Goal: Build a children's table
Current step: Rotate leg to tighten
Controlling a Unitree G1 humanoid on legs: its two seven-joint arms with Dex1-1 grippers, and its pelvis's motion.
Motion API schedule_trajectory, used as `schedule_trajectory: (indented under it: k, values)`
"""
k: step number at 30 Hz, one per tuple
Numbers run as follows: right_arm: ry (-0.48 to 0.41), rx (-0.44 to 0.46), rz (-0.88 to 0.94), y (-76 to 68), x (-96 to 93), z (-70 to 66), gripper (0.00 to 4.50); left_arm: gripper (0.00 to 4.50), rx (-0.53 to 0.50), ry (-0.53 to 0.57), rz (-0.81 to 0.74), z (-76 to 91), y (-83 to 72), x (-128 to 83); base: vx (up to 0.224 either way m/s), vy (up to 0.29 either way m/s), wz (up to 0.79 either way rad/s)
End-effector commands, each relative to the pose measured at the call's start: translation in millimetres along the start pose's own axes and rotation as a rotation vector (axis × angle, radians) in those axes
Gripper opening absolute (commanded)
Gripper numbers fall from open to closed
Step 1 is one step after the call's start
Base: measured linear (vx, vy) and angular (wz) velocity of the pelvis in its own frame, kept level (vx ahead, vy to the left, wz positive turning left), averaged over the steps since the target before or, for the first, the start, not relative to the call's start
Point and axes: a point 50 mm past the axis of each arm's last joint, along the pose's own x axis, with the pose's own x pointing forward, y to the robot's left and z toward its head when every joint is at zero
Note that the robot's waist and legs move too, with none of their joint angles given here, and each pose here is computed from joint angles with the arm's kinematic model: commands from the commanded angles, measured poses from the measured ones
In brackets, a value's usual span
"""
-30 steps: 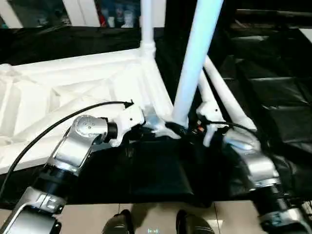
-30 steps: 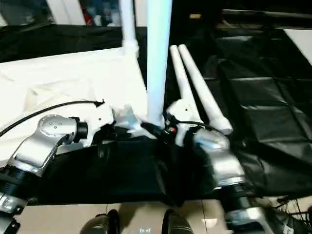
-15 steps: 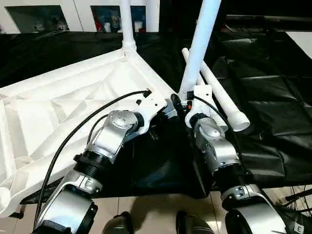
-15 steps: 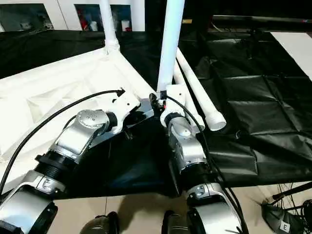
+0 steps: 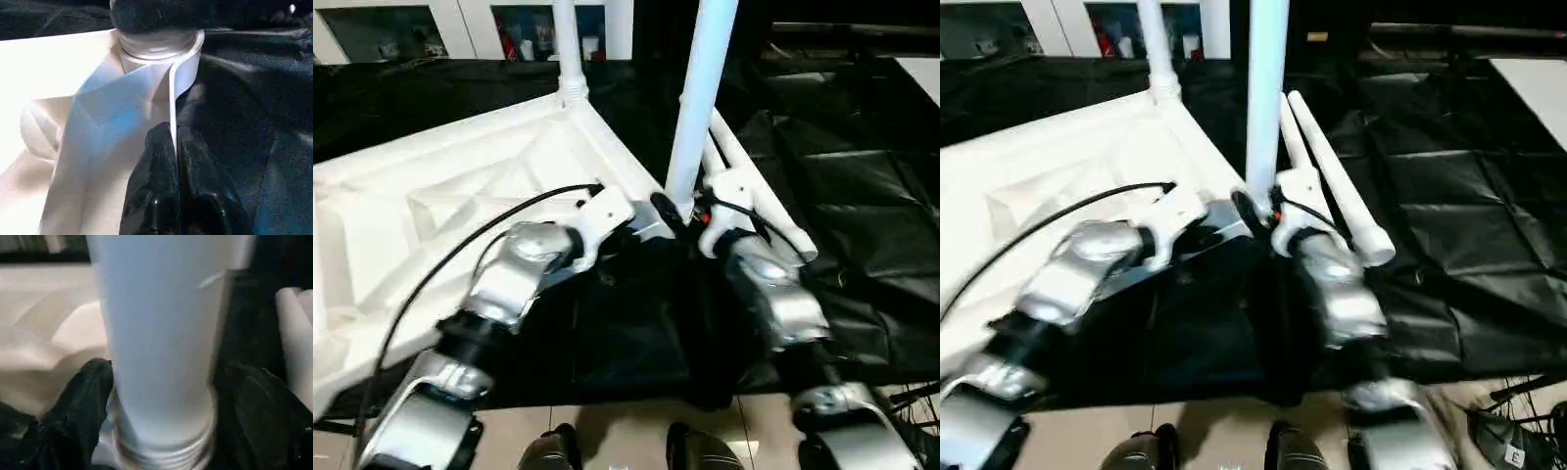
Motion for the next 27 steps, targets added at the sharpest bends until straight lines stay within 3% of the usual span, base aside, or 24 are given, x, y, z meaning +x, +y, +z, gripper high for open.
schedule_trajectory:
  k: [1,5,13,21,27]
  values:
    - [0.047,-0.042,0.185,-1.1,-19.8,-4.6,3.88,0.00,-0.036,0.055,-0.116,-26.3,-11.8,-9,0.000,0.000,0.00]
    - [0.084,-0.065,0.370,1.4,-36.0,-4.6,3.88,0.00,-0.020,0.043,-0.189,-27.5,-12.4,-20,0.000,0.000,0.00]
    - [0.076,-0.081,0.452,6.2,-36.0,0.7,3.88,0.00,0.012,0.007,-0.300,-21.3,-20.5,-27,0.000,0.000,0.00]
    - [0.086,-0.083,0.456,4.7,-33.2,0.5,3.88,0.00,0.015,0.007,-0.316,-22.1,-23.8,-28,0.000,0.000,0.00]
    - [0.067,-0.061,0.455,4.2,-33.3,2.6,3.31,0.00,0.011,0.008,-0.318,-23.0,-24.0,-30,0.000,0.000,0.00]
